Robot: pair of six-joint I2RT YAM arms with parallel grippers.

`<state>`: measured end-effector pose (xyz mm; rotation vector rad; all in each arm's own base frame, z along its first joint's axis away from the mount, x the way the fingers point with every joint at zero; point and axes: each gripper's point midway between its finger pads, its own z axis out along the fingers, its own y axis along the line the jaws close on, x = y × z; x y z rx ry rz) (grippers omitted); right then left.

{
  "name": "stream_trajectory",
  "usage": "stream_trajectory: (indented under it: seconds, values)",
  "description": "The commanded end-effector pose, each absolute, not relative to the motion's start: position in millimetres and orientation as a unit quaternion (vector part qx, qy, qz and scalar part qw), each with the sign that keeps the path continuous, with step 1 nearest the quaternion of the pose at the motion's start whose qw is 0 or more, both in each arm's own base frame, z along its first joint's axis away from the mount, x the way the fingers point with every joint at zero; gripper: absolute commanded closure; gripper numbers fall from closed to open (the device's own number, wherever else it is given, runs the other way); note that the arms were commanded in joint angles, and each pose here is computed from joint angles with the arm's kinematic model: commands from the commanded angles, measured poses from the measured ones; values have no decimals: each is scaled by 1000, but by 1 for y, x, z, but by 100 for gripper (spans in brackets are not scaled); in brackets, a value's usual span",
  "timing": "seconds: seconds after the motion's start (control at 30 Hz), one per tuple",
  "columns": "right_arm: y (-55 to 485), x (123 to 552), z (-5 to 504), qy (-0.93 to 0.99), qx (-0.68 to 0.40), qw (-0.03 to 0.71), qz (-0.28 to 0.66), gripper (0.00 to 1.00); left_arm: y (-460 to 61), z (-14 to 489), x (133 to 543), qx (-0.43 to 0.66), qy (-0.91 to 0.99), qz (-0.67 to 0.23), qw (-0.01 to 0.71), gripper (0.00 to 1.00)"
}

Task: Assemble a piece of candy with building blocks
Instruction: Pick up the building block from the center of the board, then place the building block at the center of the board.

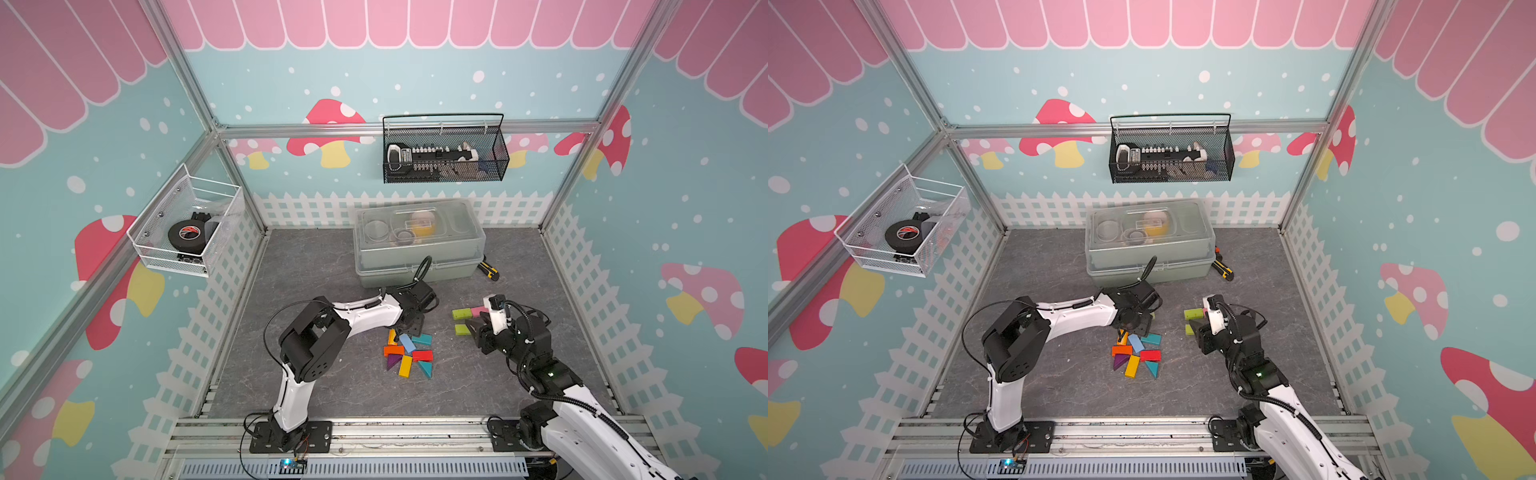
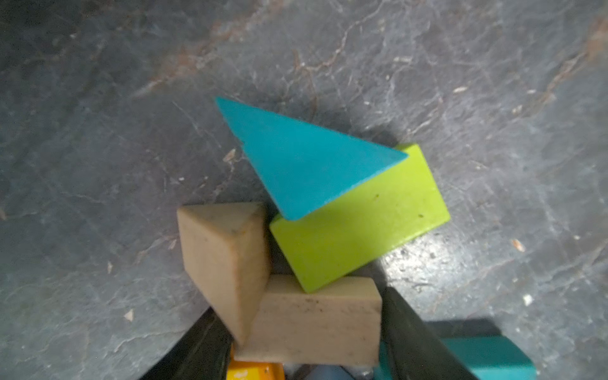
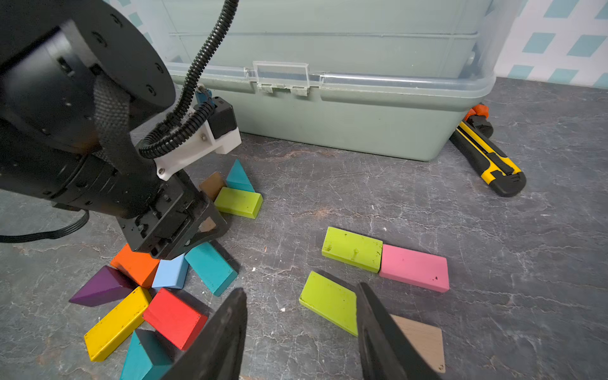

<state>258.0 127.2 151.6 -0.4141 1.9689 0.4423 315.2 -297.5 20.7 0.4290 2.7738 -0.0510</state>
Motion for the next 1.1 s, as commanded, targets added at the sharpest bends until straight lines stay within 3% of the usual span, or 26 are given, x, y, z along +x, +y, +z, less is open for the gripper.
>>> stream_trajectory:
  seconds: [0.0, 0.27, 0.6, 0.83, 1.07]
  values:
    - [129, 256, 148, 820, -169, 510, 196, 47, -295, 7, 312, 147, 977, -10, 151, 33]
    - [130, 256, 148, 820, -169, 510, 196, 48, -293, 13, 310, 140, 978, -16, 155, 42]
    - [111, 259, 140, 831, -126, 517, 162, 49, -308, 65, 303, 138, 969, -43, 203, 51]
    - [42, 260, 137, 847, 45, 528, 43, 50, -365, 109, 268, 145, 957, -109, 228, 52]
    - [-18, 246, 155, 812, 169, 555, -69, 51, -443, 107, 232, 141, 952, -177, 206, 53]
